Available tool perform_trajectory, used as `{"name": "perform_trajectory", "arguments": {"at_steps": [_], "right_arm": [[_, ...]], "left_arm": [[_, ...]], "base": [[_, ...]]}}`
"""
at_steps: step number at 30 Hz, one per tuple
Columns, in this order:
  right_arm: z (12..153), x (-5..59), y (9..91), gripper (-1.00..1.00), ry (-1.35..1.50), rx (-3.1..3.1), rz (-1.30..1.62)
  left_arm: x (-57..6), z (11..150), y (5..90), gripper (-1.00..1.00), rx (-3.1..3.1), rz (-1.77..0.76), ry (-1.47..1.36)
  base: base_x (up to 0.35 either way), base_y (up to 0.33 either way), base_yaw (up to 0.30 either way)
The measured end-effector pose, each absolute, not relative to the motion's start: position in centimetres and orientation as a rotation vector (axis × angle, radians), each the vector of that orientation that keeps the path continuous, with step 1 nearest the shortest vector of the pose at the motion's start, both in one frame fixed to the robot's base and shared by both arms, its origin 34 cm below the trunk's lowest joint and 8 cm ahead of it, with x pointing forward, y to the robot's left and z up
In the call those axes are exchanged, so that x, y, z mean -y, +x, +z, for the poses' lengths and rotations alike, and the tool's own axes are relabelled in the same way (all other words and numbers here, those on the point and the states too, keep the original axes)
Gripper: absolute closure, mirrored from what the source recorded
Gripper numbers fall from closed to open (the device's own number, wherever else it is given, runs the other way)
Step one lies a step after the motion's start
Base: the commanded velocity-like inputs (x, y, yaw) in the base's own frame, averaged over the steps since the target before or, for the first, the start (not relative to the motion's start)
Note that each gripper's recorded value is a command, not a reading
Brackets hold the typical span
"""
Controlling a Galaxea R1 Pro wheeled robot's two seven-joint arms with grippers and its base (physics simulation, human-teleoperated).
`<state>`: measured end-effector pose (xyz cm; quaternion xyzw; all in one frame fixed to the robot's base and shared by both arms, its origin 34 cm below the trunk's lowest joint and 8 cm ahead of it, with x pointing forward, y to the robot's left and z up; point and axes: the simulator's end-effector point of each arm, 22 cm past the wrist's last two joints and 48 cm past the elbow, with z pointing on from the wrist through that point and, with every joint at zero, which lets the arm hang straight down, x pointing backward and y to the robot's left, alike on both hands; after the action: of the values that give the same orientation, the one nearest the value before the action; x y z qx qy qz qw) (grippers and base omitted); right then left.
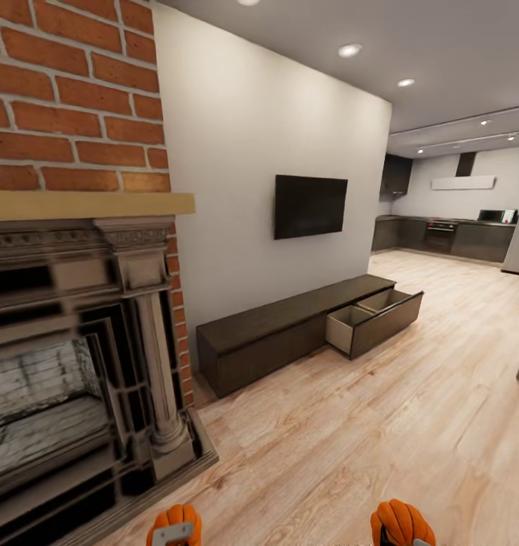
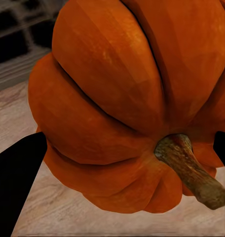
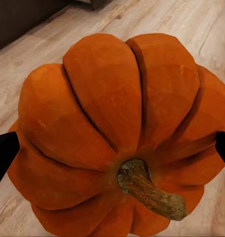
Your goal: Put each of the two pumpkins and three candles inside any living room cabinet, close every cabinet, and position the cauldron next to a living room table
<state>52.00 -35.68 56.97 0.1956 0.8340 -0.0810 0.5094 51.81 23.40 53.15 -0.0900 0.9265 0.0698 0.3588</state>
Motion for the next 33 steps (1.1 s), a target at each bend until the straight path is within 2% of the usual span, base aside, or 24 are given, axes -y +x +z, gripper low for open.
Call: {"name": "perform_trajectory", "arguments": {"at_steps": [19, 33], "right_arm": [[59.2, 34.2, 52.2, 1.00, 0.473, -2.017, -0.172], [59.2, 34.2, 52.1, 1.00, 0.477, -2.015, -0.173]], "left_arm": [[-23.6, 54.8, 52.1, 1.00, -2.457, 0.155, -0.179], [-23.7, 55.4, 52.7, 1.00, -2.415, 0.149, -0.195]], "base": [[0.001, 0.000, -0.299], [0.289, 0.000, -0.300]]}}
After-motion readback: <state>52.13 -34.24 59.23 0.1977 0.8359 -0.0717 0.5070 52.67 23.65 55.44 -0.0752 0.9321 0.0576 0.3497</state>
